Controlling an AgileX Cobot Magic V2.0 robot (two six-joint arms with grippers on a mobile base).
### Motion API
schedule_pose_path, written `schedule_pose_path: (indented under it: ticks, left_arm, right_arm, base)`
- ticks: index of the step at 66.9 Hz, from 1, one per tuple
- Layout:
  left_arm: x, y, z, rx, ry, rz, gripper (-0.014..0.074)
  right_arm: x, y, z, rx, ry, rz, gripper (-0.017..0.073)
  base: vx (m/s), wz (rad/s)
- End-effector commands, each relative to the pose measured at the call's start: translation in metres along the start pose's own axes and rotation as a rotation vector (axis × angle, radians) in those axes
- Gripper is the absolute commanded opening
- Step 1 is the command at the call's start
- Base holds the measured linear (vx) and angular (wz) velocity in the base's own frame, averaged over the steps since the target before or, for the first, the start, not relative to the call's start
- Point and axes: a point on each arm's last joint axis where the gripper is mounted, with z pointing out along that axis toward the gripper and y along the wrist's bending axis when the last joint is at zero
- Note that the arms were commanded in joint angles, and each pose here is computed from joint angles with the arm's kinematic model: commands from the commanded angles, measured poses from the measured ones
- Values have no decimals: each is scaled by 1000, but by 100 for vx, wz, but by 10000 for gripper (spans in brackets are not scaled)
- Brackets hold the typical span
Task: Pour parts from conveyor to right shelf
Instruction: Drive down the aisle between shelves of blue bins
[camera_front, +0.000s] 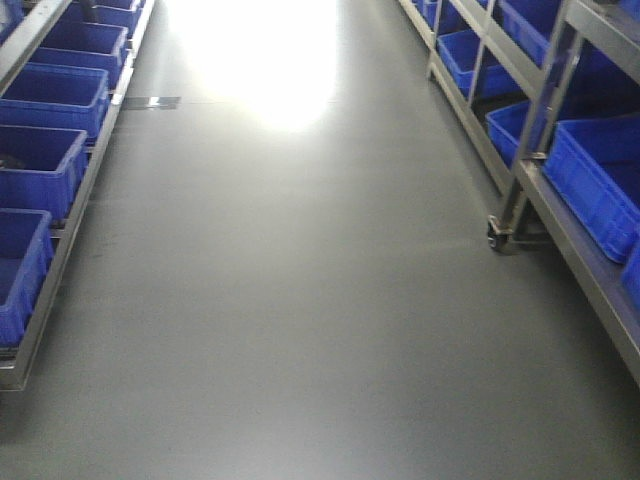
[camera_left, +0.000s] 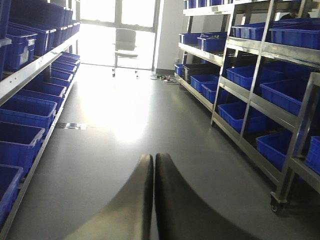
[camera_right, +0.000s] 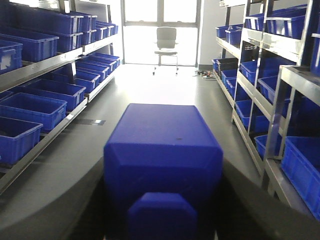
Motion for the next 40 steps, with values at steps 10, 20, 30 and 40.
schedule_pose_path:
  ticks: [10,20,30,40]
  left_arm:
    - [0,0,0,17,-59,-13,-6]
    - [0,0,0,17,-59,-13,-6]
    - [0,0,0,17,-59,-13,-6]
    - [0,0,0,17,-59,-13,-6]
  right_arm:
    - [-15,-1,-2,6,-98,-14,-4]
    - [-15,-1,-2,6,-98,-14,-4]
    - [-15,-1,-2,6,-98,-14,-4]
    - [-15,-1,-2,6,-98,-14,-4]
  base:
    - [25,28]
    - [34,9]
    - [43,-7]
    - [50,-13]
